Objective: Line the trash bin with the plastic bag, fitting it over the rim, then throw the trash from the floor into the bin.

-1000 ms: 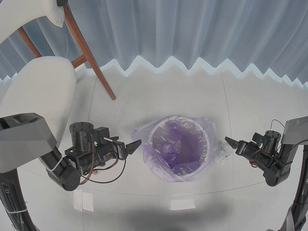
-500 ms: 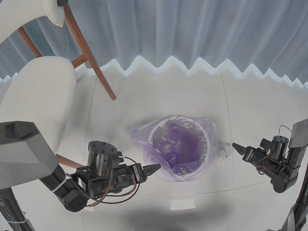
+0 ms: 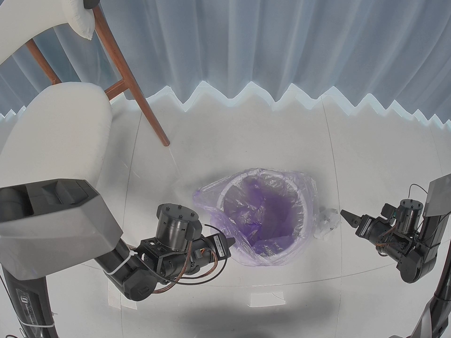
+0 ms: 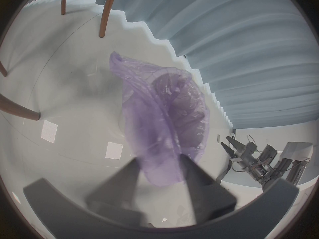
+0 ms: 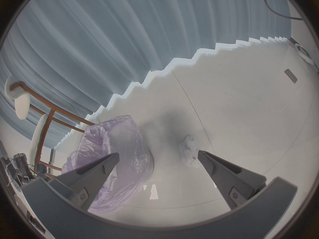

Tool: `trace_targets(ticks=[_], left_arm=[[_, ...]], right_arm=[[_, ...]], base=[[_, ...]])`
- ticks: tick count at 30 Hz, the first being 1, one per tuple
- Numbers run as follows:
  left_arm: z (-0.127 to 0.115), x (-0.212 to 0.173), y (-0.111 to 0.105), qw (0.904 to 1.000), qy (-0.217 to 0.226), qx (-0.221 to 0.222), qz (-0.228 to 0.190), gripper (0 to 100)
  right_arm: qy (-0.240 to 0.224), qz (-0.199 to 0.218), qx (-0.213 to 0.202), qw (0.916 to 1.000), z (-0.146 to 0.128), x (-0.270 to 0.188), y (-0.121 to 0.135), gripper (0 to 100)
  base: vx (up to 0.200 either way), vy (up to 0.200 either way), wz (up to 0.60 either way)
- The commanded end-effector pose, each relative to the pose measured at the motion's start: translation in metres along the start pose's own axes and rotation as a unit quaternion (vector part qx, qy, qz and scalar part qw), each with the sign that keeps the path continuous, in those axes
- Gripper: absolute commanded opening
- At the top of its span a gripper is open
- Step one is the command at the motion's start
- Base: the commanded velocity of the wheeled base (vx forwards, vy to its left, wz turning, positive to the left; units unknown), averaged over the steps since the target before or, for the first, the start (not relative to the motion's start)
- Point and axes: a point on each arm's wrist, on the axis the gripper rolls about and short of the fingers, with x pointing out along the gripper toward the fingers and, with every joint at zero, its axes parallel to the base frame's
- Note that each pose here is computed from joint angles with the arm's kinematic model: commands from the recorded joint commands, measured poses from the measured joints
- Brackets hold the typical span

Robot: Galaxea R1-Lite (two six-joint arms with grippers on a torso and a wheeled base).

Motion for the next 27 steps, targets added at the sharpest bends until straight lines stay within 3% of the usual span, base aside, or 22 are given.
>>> trace_targets(ticks=[1, 8, 14, 20, 27], left_arm=[[-0.003, 0.007, 0.006, 0.9999, 0.007, -0.003, 0.012, 0], [-0.033, -0.023, 0.030, 0.9955, 0.044, 0.016, 0.083, 0], [-0.043, -0.011, 0.046, 0.9903, 0.049, 0.018, 0.129, 0], [-0.044, 0.014, 0.050, 0.9899, 0.038, 0.020, 0.135, 0], [-0.045, 0.032, 0.039, 0.9918, 0.021, 0.029, 0.123, 0]], right_arm=[[-0.006, 0.004, -0.002, 1.0000, 0.001, 0.000, 0.001, 100], [-0.004, 0.003, -0.001, 1.0000, 0.000, 0.000, 0.000, 100], [0.001, 0.001, -0.001, 1.0000, -0.002, 0.001, -0.001, 100], [0.000, 0.000, -0.001, 1.0000, -0.002, 0.001, -0.001, 100], [0.000, -0.002, 0.000, 1.0000, -0.002, 0.001, -0.002, 100]], base=[[0.000, 0.000, 0.00], [0.000, 0.000, 0.00], [0.000, 0.000, 0.00], [0.000, 0.000, 0.00], [0.000, 0.000, 0.00]])
